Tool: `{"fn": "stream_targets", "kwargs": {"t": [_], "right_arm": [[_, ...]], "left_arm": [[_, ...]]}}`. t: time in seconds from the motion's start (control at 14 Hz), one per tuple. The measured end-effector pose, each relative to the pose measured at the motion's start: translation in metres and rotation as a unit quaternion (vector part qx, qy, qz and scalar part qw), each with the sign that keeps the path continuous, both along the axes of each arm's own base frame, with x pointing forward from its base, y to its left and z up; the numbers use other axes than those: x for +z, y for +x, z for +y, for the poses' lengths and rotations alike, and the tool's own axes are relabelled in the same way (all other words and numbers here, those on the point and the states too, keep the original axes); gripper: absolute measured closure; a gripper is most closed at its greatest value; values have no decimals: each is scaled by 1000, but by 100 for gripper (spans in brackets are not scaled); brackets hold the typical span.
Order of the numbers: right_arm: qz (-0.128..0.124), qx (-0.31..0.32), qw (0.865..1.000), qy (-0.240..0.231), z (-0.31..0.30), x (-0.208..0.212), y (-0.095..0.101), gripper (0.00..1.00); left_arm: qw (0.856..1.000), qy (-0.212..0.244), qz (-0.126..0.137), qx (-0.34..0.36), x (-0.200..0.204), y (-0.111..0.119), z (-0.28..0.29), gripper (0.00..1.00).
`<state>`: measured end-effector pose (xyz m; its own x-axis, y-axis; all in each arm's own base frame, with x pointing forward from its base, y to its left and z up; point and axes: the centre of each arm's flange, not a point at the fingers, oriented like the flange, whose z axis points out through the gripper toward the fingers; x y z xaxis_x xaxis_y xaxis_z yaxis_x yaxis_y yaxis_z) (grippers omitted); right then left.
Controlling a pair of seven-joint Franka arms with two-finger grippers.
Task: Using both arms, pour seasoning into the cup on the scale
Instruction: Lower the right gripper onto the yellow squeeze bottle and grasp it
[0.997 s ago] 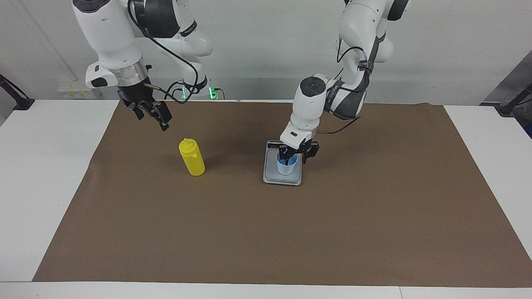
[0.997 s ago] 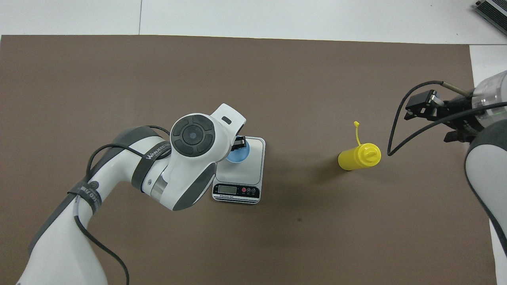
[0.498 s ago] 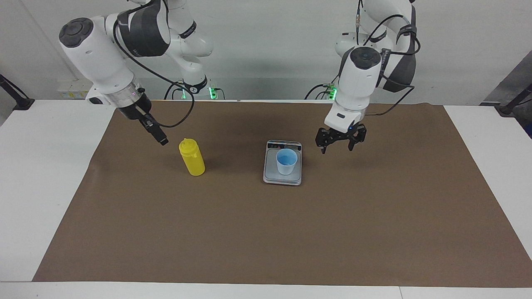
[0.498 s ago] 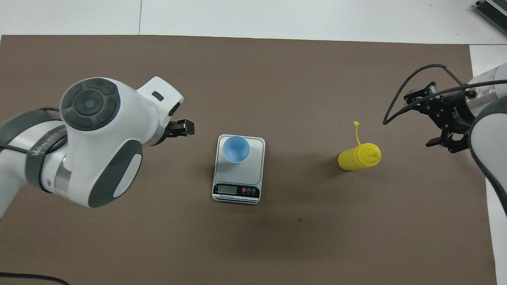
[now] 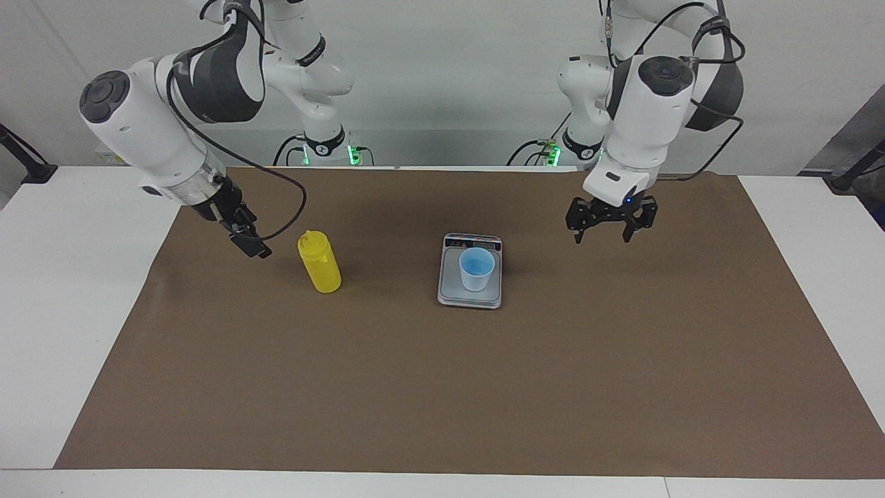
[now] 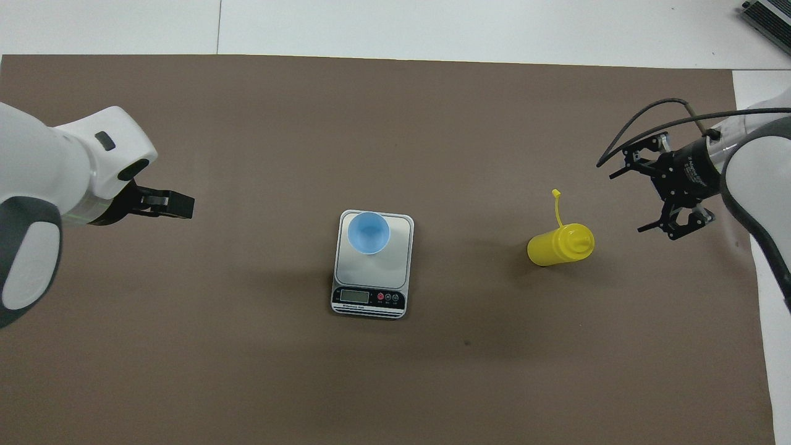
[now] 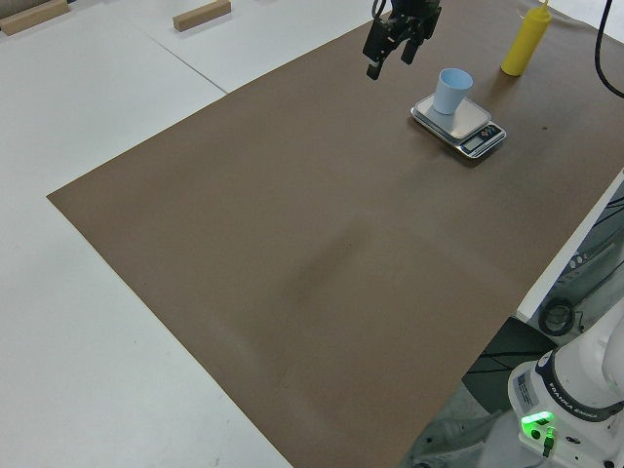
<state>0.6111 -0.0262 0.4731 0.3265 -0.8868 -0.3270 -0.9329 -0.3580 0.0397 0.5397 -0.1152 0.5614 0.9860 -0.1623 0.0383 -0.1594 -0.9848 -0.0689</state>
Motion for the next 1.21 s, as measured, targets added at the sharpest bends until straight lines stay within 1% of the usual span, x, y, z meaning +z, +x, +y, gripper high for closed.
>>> {"fn": "stream_targets", "kwargs": {"t": [0.28,0.5,0.71,1.0,1.21], "right_arm": [[21,-56,998,29,-18,-47,12,0],[30,-75,996,42,-18,-80,12,0],[52,-91,993,53,-13,-99,1,0],[70,-104,989,80,-4,-119,-19,0],[73,-86,989,95,1,-129,-38,0]], "left_arm": [[1000,-13,10,14,47,-4,23,0],[1000,-14,12,8,70,-7,32,0],[1000,-19,18,-4,69,-7,35,0],[999,-37,21,6,68,-6,44,0],[999,-38,20,8,75,-6,51,0]]}}
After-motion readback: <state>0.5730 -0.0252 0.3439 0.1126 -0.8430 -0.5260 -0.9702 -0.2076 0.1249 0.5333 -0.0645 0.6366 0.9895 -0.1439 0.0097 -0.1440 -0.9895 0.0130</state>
